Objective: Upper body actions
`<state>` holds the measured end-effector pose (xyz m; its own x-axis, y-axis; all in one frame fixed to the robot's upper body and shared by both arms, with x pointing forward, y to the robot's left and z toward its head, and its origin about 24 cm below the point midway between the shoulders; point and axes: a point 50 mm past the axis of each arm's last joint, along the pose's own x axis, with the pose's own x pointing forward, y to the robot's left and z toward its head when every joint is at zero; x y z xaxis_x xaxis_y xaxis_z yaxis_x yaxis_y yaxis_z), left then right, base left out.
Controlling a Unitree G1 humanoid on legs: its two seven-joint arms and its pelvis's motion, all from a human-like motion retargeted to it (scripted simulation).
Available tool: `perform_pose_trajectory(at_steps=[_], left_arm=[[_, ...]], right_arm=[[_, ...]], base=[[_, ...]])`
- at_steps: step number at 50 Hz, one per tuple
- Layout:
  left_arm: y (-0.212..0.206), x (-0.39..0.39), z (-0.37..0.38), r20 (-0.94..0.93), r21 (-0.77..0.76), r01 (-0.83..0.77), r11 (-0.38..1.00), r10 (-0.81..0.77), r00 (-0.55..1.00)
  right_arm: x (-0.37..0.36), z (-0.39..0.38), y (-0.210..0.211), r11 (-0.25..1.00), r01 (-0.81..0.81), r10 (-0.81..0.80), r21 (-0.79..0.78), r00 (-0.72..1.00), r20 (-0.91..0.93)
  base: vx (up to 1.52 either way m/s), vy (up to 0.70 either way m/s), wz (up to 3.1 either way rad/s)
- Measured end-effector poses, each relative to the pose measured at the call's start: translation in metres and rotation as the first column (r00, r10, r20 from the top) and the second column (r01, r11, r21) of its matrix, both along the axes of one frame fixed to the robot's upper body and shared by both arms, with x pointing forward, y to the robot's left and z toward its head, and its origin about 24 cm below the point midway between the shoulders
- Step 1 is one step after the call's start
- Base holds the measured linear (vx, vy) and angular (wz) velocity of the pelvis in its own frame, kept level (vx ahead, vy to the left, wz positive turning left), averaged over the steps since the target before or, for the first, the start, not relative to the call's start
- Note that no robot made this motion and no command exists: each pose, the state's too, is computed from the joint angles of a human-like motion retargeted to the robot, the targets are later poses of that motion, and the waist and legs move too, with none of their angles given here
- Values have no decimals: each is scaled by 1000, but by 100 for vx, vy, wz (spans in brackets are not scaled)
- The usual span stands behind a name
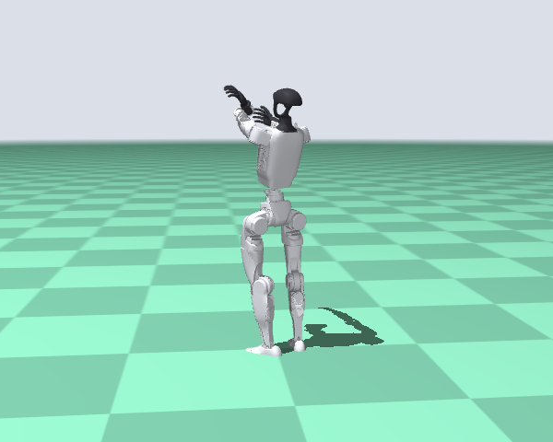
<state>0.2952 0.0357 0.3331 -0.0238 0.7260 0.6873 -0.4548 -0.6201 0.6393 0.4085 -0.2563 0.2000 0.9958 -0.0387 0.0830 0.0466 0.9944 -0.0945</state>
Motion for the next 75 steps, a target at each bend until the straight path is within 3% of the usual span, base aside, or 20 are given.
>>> perform_pose_trajectory(at_steps=[3, 6, 13, 20, 30, 51, 58, 70, 75], left_arm=[[-23, -38, 32, 311, 130, -3, 992, -38, 950], [-32, -65, 37, 533, 270, -84, 959, -76, 843], [-32, -92, 25, 764, 477, -305, 824, -217, 608], [-22, -107, 37, 852, 458, -425, 781, -249, 461], [-15, -122, 48, 903, 399, -467, 789, -249, 351], [-8, -121, 45, 909, 385, -476, 791, -235, 346], [-8, -119, 42, 902, 399, -477, 783, -240, 360], [-2, -104, 22, 860, 448, -458, 768, -232, 454], [0, -112, -10, 840, 470, -361, 805, -283, 462]], right_arm=[[-7, 111, -10, 994, 79, -53, -82, 959, 278], [-37, 201, -15, 981, 182, -122, -66, 843, 524], [-131, 323, -12, 949, 275, -250, 153, 366, 896], [-175, 363, -2, 952, 191, -275, 238, 200, 940], [-198, 384, 7, 956, 142, -276, 257, 137, 951], [-191, 386, 14, 964, 134, -252, 231, 177, 951], [-193, 385, 11, 959, 186, -245, 214, 164, 956], [-187, 367, 9, 875, 474, -160, 98, 93, 983], [-177, 340, 36, 899, 436, 13, -47, 81, 997]], base=[[-7, 0, -5], [-6, -8, 3], [-14, -8, 26], [-18, 9, -3], [-2, 6, -2], [0, 0, 0], [0, 0, 0], [2, -1, 0], [6, 0, -6]])
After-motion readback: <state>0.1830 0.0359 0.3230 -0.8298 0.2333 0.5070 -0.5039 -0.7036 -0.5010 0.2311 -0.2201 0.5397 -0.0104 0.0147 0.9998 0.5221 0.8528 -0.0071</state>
